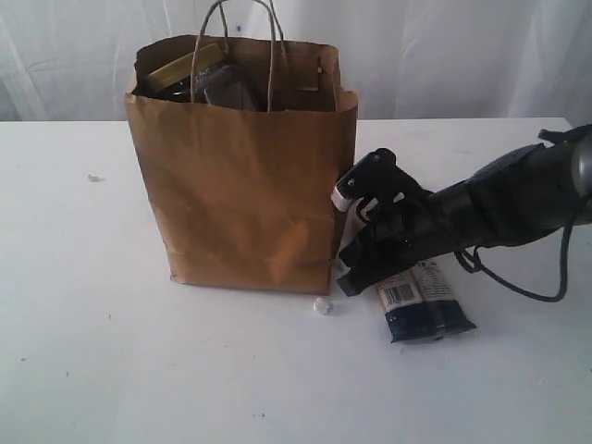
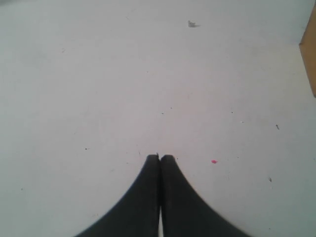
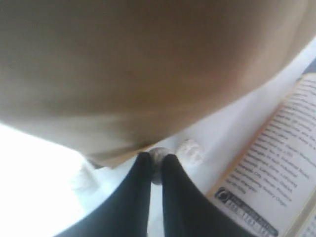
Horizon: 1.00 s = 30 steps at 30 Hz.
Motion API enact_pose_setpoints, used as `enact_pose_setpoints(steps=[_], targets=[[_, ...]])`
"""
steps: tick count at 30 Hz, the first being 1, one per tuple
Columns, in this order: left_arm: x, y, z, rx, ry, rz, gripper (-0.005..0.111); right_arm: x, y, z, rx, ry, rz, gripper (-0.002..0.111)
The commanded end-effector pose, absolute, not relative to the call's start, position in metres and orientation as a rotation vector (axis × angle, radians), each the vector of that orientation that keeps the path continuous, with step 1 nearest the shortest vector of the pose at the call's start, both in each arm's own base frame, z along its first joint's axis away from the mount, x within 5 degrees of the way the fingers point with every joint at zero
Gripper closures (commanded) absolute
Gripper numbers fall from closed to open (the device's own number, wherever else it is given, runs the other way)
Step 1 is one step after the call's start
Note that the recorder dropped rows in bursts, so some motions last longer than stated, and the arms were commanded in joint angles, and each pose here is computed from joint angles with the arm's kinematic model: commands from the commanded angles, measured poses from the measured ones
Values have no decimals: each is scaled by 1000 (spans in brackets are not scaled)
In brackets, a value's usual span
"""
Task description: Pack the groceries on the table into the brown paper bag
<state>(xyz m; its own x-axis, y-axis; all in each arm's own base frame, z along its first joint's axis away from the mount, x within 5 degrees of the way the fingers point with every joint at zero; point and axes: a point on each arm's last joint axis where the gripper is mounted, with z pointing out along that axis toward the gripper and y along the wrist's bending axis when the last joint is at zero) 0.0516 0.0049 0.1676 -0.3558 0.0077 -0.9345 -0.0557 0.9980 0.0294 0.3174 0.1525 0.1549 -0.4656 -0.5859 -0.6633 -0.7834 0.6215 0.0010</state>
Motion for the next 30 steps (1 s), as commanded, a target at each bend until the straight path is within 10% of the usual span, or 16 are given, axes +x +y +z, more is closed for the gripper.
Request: enact_pose_setpoints(steps=[1, 14, 30], targets=[[52, 5, 167, -34, 1930, 61, 107, 306, 147, 162, -1071, 2264, 413, 108], [52, 5, 167, -34, 1930, 61, 107, 280, 146, 175, -1077, 2416, 585, 108], [52, 3, 167, -7, 1930, 43, 107, 178, 131, 331, -957, 2223, 963, 108]])
